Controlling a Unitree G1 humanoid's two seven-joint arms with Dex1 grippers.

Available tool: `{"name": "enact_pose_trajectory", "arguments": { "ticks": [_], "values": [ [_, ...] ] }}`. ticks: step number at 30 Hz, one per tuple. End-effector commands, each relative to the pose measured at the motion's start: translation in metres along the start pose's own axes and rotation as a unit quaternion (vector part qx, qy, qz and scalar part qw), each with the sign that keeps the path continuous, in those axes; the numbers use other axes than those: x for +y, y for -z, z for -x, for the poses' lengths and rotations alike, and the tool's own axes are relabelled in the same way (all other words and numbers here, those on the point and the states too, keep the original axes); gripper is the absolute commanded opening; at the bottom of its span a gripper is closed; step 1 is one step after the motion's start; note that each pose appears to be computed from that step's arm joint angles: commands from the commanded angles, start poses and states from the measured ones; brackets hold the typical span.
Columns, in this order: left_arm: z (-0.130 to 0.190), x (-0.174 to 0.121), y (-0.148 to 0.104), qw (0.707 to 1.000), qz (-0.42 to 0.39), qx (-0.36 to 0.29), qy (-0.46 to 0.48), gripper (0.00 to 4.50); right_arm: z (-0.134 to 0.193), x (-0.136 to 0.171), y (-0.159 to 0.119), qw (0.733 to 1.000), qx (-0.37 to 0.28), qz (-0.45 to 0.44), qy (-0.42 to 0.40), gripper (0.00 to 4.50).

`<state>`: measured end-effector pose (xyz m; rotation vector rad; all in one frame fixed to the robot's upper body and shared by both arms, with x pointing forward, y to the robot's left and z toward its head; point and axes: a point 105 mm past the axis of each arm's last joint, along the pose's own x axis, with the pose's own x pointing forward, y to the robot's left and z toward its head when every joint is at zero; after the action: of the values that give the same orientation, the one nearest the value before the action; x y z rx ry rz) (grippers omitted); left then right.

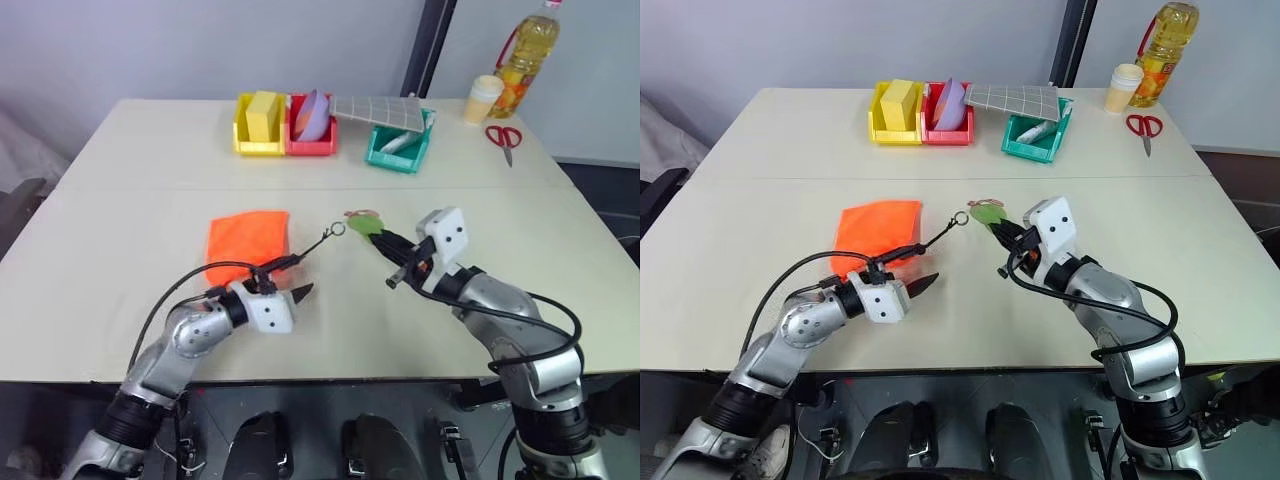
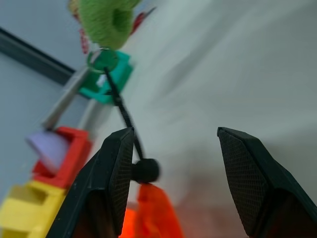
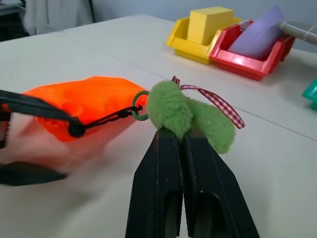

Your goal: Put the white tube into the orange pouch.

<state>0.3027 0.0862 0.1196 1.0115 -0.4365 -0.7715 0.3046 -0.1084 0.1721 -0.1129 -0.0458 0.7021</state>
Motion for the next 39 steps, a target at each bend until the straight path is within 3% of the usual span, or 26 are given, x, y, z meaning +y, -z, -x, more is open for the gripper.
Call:
{"name": "enact_pose_trajectory", "arguments": {
  "ticks": [1, 5, 28, 31, 34, 35, 39],
  "values": [
    [-0.007, 0.013, -0.003, 0.998, -0.034, 0.004, -0.046, 2.84, -0.001, 0.004, -0.013, 1.0, -0.024, 0.006, -0.013, 0.0],
    [-0.011, 0.013, -0.002, 0.996, -0.062, 0.016, -0.063, 2.84, -0.001, 0.005, -0.013, 1.0, -0.023, 0.006, -0.016, 0.0],
    [-0.016, -0.006, 0.007, 0.998, -0.036, 0.045, -0.033, 2.84, -0.001, 0.006, -0.014, 1.0, -0.023, 0.011, -0.017, 0.0],
    [-0.016, -0.008, 0.006, 0.998, -0.031, 0.044, -0.028, 2.0, -0.001, 0.006, -0.014, 1.0, -0.023, 0.011, -0.017, 0.0],
    [-0.016, -0.008, 0.005, 0.998, -0.027, 0.042, -0.028, 0.49, -0.001, 0.006, -0.014, 1.0, -0.023, 0.012, -0.017, 0.0],
    [-0.016, -0.008, 0.005, 0.998, -0.026, 0.042, -0.03, 0.24, -0.001, 0.006, -0.014, 1.0, -0.023, 0.012, -0.017, 0.0],
    [-0.015, -0.006, 0.007, 0.998, -0.028, 0.046, -0.034, 0.26, -0.002, 0.006, -0.015, 0.999, -0.023, 0.012, -0.018, 0.0]
  ]
}}
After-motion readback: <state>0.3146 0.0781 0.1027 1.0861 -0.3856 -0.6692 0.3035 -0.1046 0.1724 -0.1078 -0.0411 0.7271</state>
